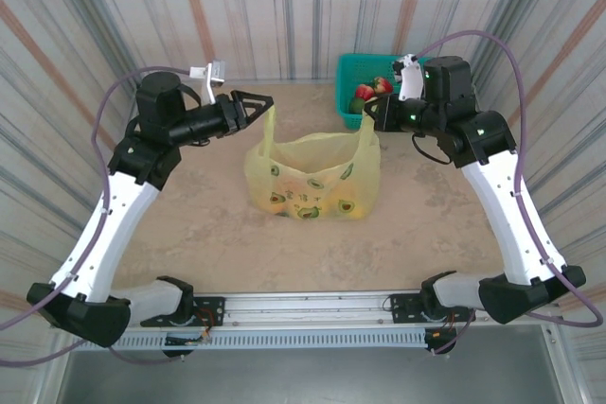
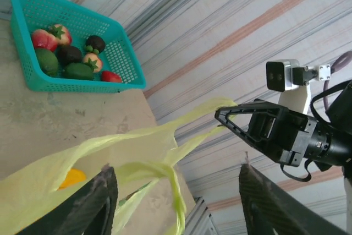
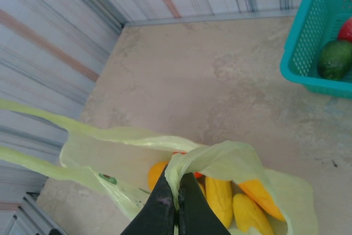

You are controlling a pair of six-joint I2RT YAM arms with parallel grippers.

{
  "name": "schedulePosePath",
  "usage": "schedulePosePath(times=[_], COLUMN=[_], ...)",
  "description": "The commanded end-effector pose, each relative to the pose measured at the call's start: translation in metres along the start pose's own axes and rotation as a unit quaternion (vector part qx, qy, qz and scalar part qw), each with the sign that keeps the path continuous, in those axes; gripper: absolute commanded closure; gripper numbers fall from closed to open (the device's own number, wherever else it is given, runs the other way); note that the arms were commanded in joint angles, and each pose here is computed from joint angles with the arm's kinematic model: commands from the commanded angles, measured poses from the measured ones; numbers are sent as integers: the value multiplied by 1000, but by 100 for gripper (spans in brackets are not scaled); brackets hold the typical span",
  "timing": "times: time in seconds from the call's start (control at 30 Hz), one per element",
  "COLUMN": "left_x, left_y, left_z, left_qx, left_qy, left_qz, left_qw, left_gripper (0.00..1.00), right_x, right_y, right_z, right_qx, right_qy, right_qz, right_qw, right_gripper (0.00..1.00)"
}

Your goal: Place the fake fruits into the plastic bag and tie a complex knot

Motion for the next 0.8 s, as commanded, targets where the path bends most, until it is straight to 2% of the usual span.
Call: schedulePosePath(times=[0.0, 0.13, 0.23, 0.33, 0.4, 0.53, 0.67, 0.77], left_x=[19, 25, 28, 35, 35, 11, -9, -29], left_y=[-8, -25, -46, -63, -68, -78, -68, -62], left_z=[-5, -3, 2, 16, 32, 55, 64, 60], left_qx=[-106, -205, -309, -397, -421, -442, -436, -425], left_qy=[19, 18, 4, -14, 1, -1, -14, -53], left_qz=[-19, -19, -26, -105, -139, -95, -125, -112], left_qw=[994, 978, 951, 912, 896, 892, 891, 897], left_gripper=[32, 27, 18, 6, 2, 3, 3, 6], right_x=[10, 10, 11, 8, 7, 6, 6, 5], right_y=[9, 4, 1, -3, -5, -9, -11, -12], right_z=[9, 3, 2, 1, 2, 4, 8, 10], right_qx=[9, 8, 2, -5, -9, -9, -8, -4], right_qy=[18, -1, -3, -1, 3, 12, 25, 32], right_qz=[-19, -10, -5, 9, 20, 34, 41, 45], right_qw=[1000, 1000, 1000, 1000, 1000, 999, 999, 998], right_gripper=[100, 100, 100, 100, 100, 100, 100, 100])
Point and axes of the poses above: each hand's point on the last joint's axis, 136 mm out from that joint toward the fingers, its own x axis back along the fingers, its own z axis along the line the jaws close on, y = z × x, the point moved 5 cm from there along x, back along the fingers, and after that the axes turned 6 degrees about x, right-handed, at the moved point
